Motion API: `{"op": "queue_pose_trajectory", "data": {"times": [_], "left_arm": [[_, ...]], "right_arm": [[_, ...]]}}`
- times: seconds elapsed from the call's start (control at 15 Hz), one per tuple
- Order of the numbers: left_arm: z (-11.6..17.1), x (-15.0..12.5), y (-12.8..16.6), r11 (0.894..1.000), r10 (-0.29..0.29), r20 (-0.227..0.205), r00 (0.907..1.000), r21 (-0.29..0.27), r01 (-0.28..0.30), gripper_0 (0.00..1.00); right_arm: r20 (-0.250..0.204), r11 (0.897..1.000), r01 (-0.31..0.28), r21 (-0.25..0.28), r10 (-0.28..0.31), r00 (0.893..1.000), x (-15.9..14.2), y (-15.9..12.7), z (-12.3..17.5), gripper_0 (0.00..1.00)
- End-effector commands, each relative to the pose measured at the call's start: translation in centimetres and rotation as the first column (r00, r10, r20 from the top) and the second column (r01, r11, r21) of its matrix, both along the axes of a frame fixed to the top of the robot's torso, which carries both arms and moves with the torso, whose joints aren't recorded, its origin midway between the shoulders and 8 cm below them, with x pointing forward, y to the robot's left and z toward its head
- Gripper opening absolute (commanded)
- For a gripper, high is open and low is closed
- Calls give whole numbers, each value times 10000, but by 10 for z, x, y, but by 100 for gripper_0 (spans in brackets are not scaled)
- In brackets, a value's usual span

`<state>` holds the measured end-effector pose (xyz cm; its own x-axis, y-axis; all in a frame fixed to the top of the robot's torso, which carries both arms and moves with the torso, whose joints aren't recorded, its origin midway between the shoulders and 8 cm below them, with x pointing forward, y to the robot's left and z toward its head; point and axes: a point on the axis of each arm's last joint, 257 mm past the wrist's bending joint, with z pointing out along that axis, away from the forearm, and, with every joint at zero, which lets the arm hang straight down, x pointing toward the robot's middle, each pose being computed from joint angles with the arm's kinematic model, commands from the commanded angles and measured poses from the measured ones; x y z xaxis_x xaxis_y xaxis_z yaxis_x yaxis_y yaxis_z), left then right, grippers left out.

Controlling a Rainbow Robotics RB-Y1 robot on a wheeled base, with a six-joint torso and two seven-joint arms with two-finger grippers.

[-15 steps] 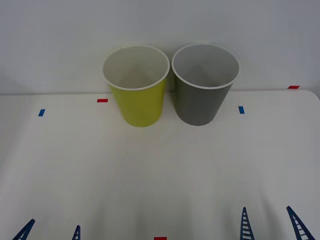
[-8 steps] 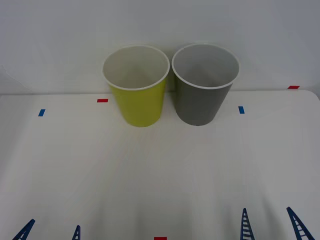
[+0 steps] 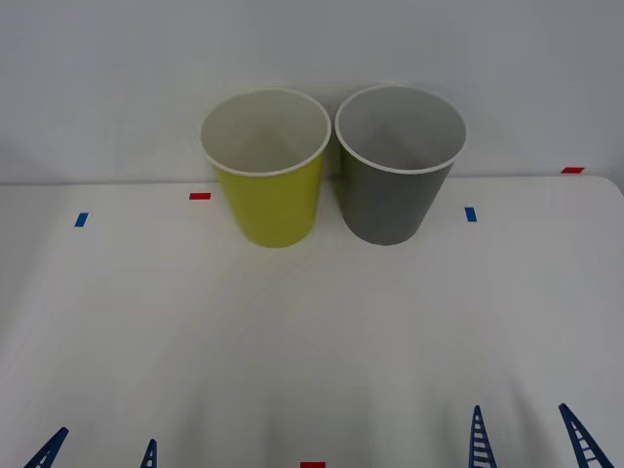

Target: Put cans in the gray bin and PET bottles in the light green bin.

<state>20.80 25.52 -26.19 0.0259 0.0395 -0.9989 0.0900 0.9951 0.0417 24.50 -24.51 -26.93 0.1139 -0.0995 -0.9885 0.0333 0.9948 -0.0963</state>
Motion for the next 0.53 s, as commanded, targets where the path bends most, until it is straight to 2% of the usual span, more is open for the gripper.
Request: {"op": "queue_pose_trajectory", "data": {"times": [0.07, 0.53], "left_arm": [[0, 0, 0, 10000, 0, 0, 10000, 0, 0, 100], [0, 0, 0, 10000, 0, 0, 10000, 0, 0, 100]], "right_arm": [[-3, 10000, 0, 2, 0, 10000, 0, 0, 0, 93], [-3, 10000, 0, 2, 0, 10000, 0, 0, 0, 93]]}}
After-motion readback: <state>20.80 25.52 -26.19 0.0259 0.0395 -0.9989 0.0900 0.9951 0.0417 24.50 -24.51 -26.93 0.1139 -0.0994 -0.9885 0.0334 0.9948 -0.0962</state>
